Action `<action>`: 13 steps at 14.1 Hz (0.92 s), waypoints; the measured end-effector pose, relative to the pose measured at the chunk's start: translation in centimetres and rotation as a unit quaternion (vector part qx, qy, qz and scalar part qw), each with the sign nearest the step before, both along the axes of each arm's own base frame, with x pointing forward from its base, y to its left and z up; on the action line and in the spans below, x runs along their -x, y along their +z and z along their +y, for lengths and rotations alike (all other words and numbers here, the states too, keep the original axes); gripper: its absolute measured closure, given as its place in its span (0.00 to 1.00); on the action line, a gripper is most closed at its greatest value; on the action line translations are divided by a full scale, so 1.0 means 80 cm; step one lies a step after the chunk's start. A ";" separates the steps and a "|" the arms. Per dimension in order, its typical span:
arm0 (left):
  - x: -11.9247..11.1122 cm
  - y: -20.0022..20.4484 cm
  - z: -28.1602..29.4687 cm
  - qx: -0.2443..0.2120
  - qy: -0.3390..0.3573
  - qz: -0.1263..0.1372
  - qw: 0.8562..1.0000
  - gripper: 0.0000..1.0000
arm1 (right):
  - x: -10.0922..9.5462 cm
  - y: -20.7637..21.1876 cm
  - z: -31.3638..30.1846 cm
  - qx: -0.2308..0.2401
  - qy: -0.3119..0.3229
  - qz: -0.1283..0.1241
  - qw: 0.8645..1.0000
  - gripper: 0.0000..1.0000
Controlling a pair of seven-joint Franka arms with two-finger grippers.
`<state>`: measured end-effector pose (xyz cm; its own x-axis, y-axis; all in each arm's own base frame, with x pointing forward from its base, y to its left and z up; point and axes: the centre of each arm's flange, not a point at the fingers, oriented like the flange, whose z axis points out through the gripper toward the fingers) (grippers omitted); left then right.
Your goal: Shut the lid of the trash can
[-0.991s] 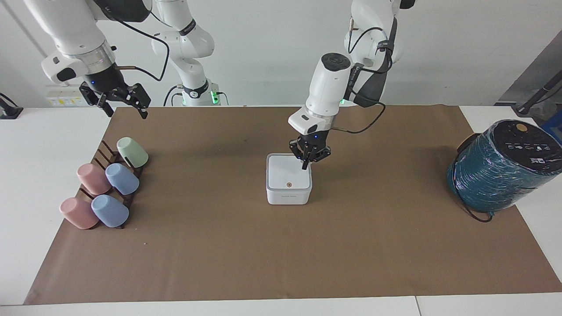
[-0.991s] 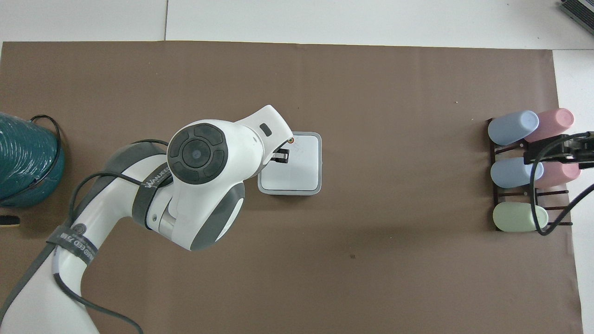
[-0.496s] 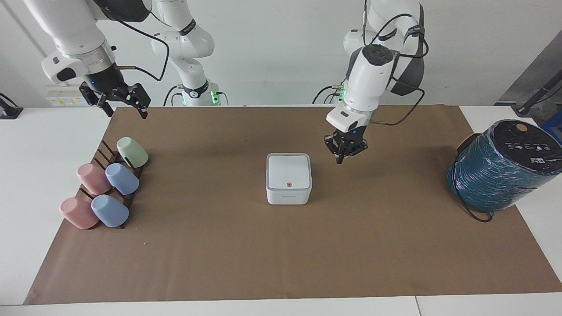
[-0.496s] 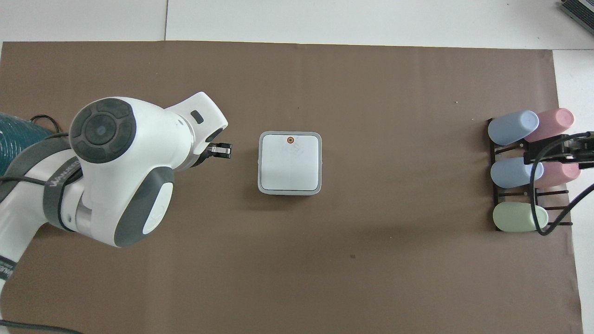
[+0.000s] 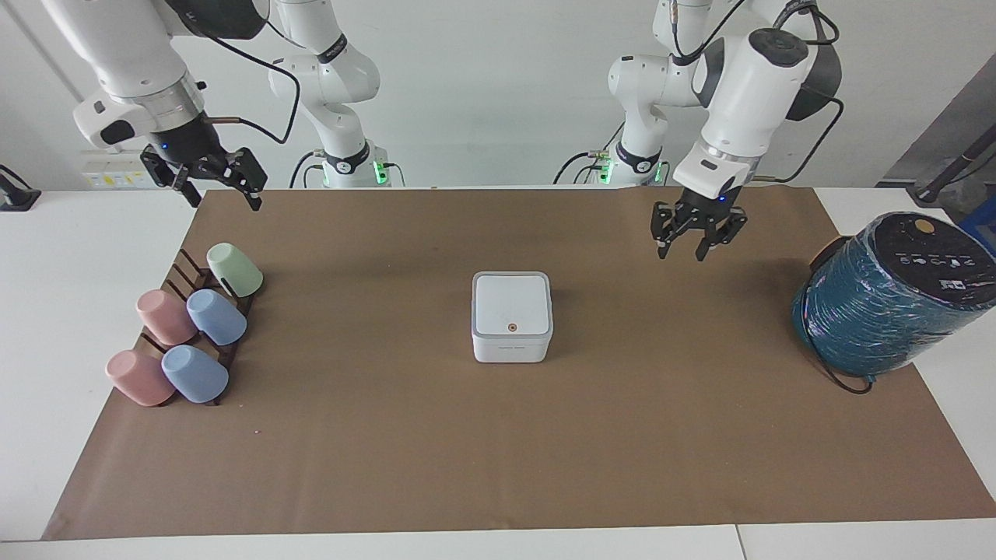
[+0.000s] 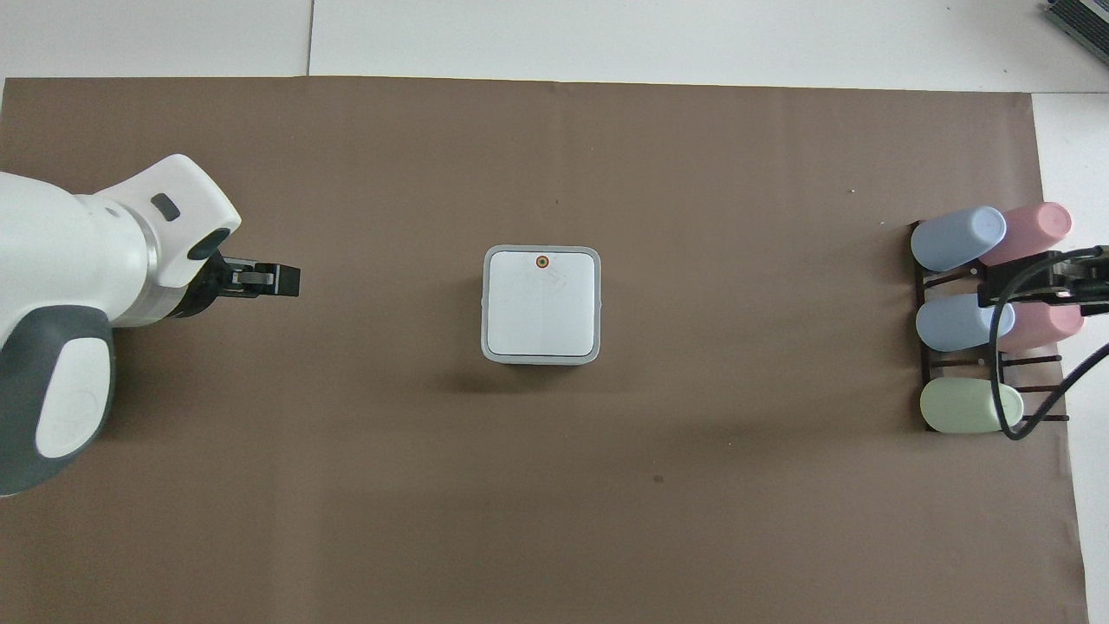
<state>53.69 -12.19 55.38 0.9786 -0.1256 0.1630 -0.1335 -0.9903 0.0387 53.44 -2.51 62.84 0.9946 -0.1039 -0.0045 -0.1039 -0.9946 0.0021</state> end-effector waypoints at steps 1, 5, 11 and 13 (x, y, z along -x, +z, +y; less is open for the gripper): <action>-0.004 0.010 0.014 -0.001 -0.001 -0.003 1.000 0.07 | 0.000 0.000 0.000 0.000 0.000 0.000 1.000 0.00; -0.020 0.073 0.050 -0.006 -0.004 -0.004 1.000 0.00 | 0.000 0.000 0.000 0.000 0.000 0.000 1.000 0.00; -0.035 0.133 0.100 -0.014 -0.005 0.027 1.000 0.00 | 0.000 0.000 0.000 0.000 0.000 0.000 1.000 0.00; -0.027 0.134 0.115 -0.016 -0.016 0.040 0.999 0.00 | 0.000 0.000 0.000 0.000 0.000 0.000 1.000 0.00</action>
